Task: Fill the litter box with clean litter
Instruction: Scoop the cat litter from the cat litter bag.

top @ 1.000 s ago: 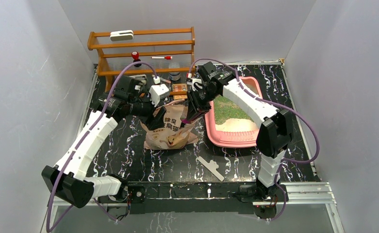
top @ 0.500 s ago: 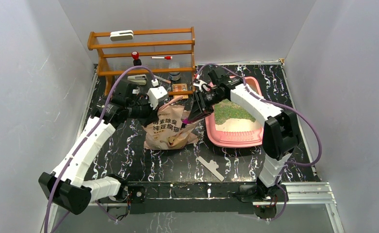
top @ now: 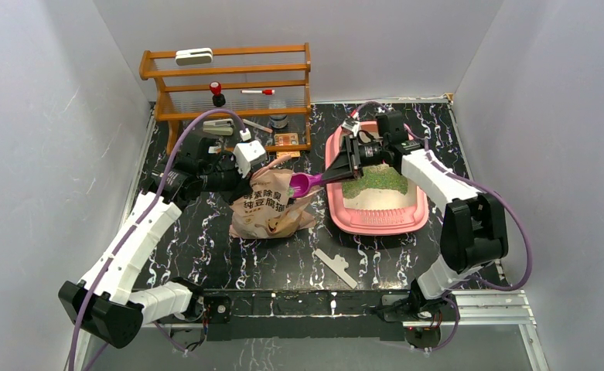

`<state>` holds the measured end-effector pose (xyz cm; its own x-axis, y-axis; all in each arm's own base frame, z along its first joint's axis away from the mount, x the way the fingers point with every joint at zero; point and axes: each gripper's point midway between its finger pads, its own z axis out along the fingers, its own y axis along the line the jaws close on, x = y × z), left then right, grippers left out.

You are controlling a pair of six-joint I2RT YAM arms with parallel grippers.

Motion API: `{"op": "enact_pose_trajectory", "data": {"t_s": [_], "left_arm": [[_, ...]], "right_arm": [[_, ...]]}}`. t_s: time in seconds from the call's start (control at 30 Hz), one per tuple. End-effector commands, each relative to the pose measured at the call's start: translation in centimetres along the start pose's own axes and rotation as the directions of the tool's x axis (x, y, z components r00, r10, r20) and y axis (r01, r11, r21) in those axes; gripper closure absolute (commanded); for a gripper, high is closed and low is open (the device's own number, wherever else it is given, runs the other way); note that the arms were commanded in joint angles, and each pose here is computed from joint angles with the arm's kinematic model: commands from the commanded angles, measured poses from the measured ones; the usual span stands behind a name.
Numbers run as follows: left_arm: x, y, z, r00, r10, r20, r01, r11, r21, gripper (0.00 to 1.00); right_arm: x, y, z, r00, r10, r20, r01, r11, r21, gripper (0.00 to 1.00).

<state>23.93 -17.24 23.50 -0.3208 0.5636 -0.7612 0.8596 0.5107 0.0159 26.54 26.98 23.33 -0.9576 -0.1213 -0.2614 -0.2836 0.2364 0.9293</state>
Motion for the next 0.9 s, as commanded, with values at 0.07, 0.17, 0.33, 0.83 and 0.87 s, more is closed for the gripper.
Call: {"op": "enact_pose_trajectory", "data": {"t_s": [0.07, 0.17, 0.33, 0.83, 0.87], "left_arm": [[-1.5, -0.9, -1.0, 0.996, 0.036, 0.078, -0.037, 0.999, 0.017, 1.00], [-1.3, -1.0, -1.0, 0.996, 0.035, 0.077, -0.036, 0.999, 0.017, 1.00], [-1.6, -1.3, -1.0, 0.994, 0.046, 0.097, -0.050, 0.998, 0.035, 1.00], [-2.3, -1.6, -0.8, 0.987, 0.105, 0.125, -0.114, 0.991, 0.068, 1.00], [-2.2, -1.5, -0.7, 0.987, 0.105, 0.124, -0.114, 0.991, 0.068, 1.00]], "right_arm": [[0.8, 2.5, -2.9, 0.999, -0.044, 0.020, 0.047, 0.989, -0.137, 1.00], [1.0, 2.5, -3.7, 0.999, -0.037, 0.031, 0.041, 0.989, -0.140, 1.00], [0.7, 0.9, -4.0, 0.998, -0.019, 0.057, 0.018, 1.000, 0.019, 1.00], [1.5, -4.2, -0.9, 0.991, -0.027, -0.134, 0.111, 0.732, 0.672, 1.00], [1.4, -4.6, -0.6, 0.987, -0.024, -0.157, 0.129, 0.696, 0.707, 1.00]]}}
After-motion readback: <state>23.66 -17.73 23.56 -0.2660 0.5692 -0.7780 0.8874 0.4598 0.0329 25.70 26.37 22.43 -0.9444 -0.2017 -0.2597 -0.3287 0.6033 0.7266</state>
